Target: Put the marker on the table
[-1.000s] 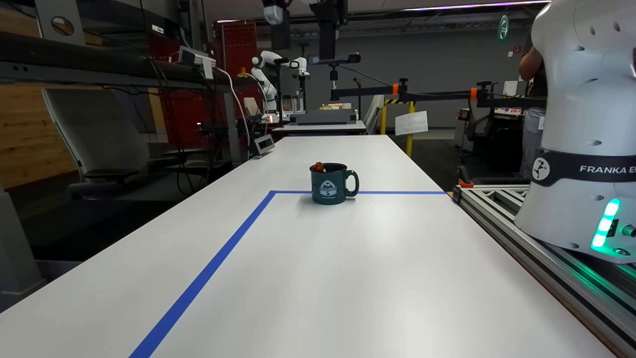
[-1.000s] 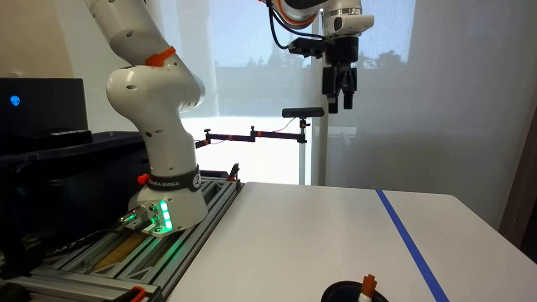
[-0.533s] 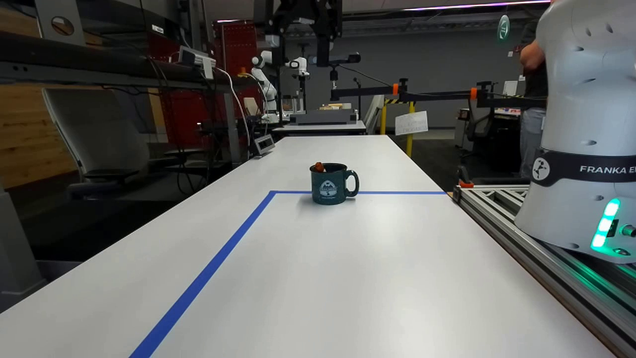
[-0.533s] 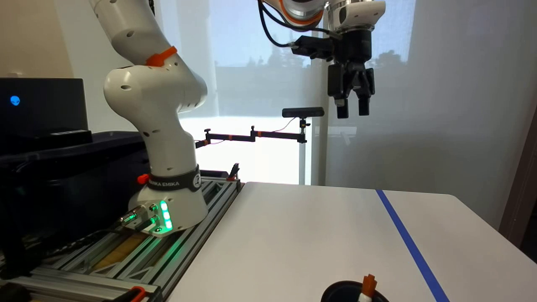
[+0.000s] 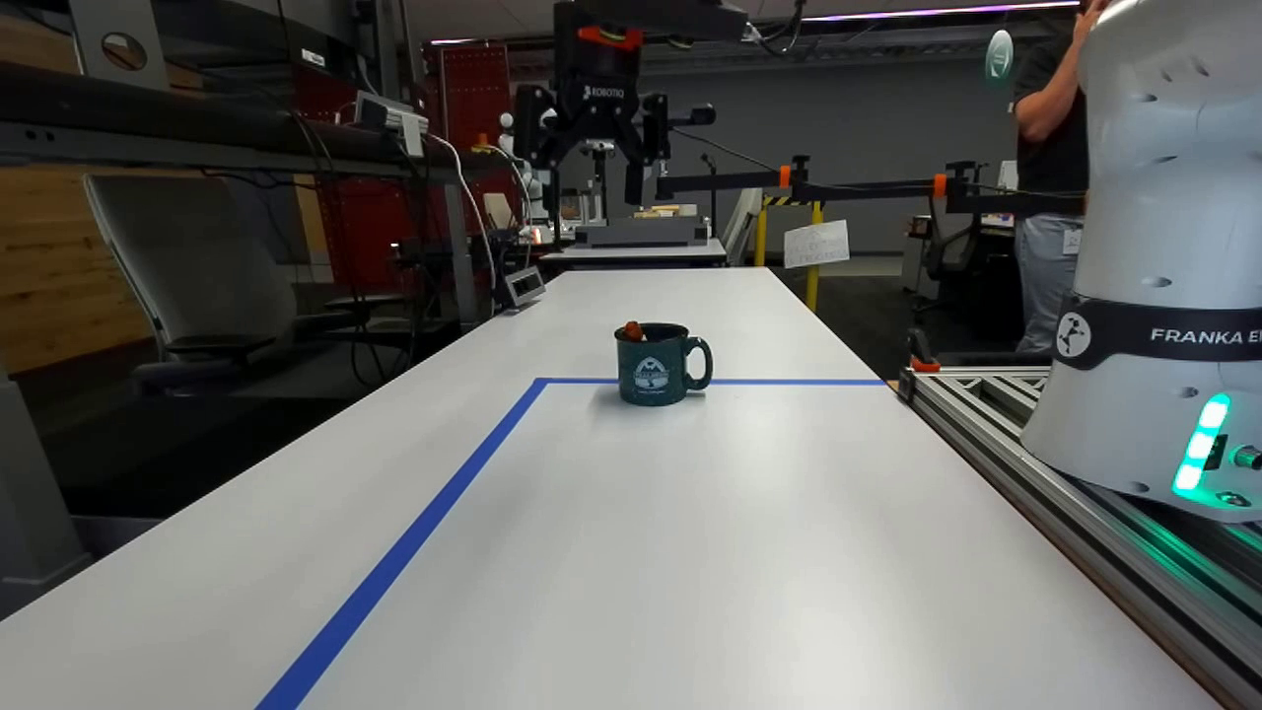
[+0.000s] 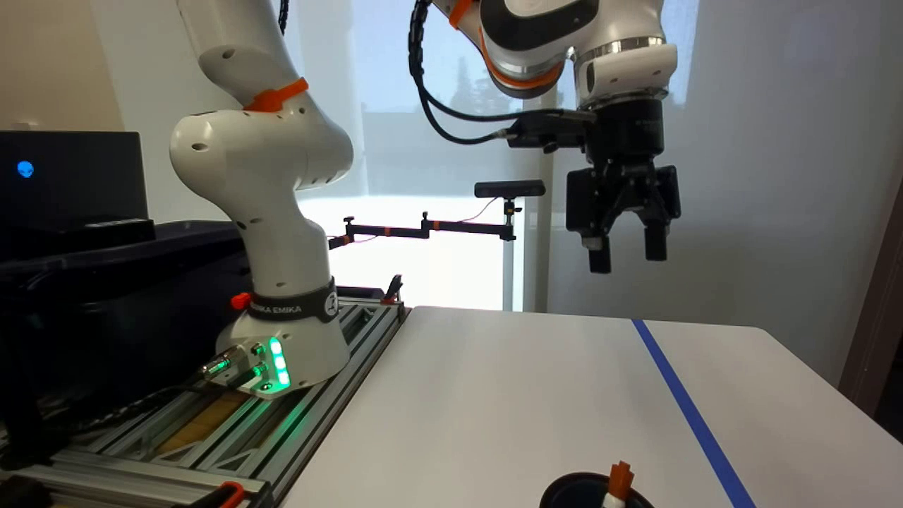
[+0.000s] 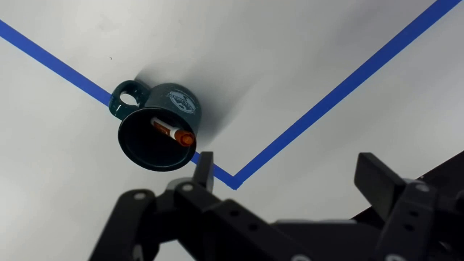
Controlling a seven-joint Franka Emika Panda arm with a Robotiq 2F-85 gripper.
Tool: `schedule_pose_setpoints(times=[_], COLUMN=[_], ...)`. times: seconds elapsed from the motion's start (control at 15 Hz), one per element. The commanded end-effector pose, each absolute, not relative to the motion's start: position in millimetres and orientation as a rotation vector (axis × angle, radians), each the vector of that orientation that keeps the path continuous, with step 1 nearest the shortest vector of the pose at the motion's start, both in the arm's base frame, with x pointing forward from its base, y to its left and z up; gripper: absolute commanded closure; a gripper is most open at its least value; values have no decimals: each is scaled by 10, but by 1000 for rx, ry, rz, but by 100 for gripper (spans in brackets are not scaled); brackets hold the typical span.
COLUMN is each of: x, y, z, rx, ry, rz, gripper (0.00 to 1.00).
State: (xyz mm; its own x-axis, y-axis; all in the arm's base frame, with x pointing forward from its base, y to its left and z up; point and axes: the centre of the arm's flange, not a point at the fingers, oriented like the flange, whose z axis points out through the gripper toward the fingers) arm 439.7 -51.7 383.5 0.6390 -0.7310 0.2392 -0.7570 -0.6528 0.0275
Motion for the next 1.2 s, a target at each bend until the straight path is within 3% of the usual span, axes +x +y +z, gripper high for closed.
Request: schedule_pose_setpoints(times=[0.0, 0.53, 1.13], x=[4495, 4374, 4332], y=[-712, -1012, -1198], z=[3607, 3493, 3345], rx=[2621, 2269, 2273], ry=[-1383, -1844, -1883], rz=[365, 354, 279], gripper=[0, 0, 0])
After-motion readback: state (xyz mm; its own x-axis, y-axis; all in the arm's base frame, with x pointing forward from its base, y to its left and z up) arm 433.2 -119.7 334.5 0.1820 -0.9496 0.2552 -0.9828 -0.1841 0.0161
